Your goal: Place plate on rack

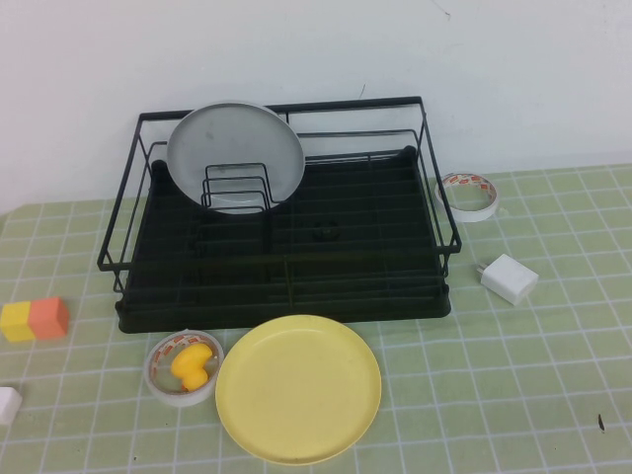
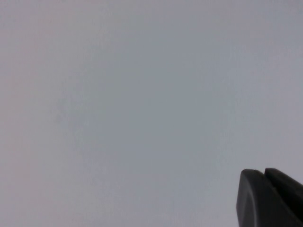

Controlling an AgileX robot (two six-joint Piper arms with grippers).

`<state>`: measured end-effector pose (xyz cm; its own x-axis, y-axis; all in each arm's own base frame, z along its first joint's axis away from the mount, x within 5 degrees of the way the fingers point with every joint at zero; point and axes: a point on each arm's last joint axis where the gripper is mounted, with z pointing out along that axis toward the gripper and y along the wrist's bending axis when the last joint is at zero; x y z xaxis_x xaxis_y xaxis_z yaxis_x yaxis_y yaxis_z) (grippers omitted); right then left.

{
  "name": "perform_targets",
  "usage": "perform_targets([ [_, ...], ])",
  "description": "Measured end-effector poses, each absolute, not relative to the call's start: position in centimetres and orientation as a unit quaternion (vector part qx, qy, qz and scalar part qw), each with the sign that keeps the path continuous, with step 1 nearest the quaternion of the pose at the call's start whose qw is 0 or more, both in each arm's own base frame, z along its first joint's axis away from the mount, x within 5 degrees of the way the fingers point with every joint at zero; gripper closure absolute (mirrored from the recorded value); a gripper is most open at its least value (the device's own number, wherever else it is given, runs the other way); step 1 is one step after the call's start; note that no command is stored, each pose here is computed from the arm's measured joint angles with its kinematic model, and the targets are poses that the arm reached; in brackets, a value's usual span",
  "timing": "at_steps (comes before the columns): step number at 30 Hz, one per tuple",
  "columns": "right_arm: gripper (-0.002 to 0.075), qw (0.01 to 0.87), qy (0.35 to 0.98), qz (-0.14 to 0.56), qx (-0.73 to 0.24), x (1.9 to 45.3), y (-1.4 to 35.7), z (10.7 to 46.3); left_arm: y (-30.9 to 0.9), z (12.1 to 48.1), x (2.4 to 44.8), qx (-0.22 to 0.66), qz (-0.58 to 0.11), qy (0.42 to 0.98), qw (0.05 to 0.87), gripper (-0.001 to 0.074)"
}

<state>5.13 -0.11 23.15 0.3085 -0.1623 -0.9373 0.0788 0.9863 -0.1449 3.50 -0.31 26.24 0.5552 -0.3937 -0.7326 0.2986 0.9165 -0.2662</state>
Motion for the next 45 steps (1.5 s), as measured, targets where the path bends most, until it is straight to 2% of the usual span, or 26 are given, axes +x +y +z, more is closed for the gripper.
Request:
perform_targets([
  [8,0.0728,0.706,0.702,-0.088,-0.037,4.1,-0.4,27.0,-0.2,30.2,2.8,-0.051,-0.143,0.582,0.799,0.0737],
  [14,0.0728,0.616,0.786,-0.039,-0.026,5.9,-0.1,29.8,-0.1,30.1,3.5,-0.060,-0.125,0.652,0.746,0.0738],
  [22,0.0728,0.533,0.838,0.061,-0.104,11.3,1.8,30.0,-0.2,29.9,3.6,-0.065,-0.128,0.661,0.736,0.0738],
  [28,0.0727,0.445,0.865,0.205,-0.108,16.2,3.7,27.2,-0.3,29.5,3.6,-0.090,-0.166,0.674,0.714,0.0738],
  [31,0.0727,0.407,0.870,0.251,-0.121,18.3,5.0,25.4,-0.4,29.4,3.6,-0.094,-0.171,0.678,0.708,0.0738],
  [36,0.0726,0.353,0.879,0.269,-0.172,20.2,9.0,23.0,-0.4,29.2,3.6,-0.095,-0.170,0.686,0.701,0.0738],
  [45,0.0726,0.301,0.886,0.245,-0.255,25.3,17.6,19.3,-0.4,29.2,3.6,-0.095,-0.169,0.687,0.700,0.0738],
])
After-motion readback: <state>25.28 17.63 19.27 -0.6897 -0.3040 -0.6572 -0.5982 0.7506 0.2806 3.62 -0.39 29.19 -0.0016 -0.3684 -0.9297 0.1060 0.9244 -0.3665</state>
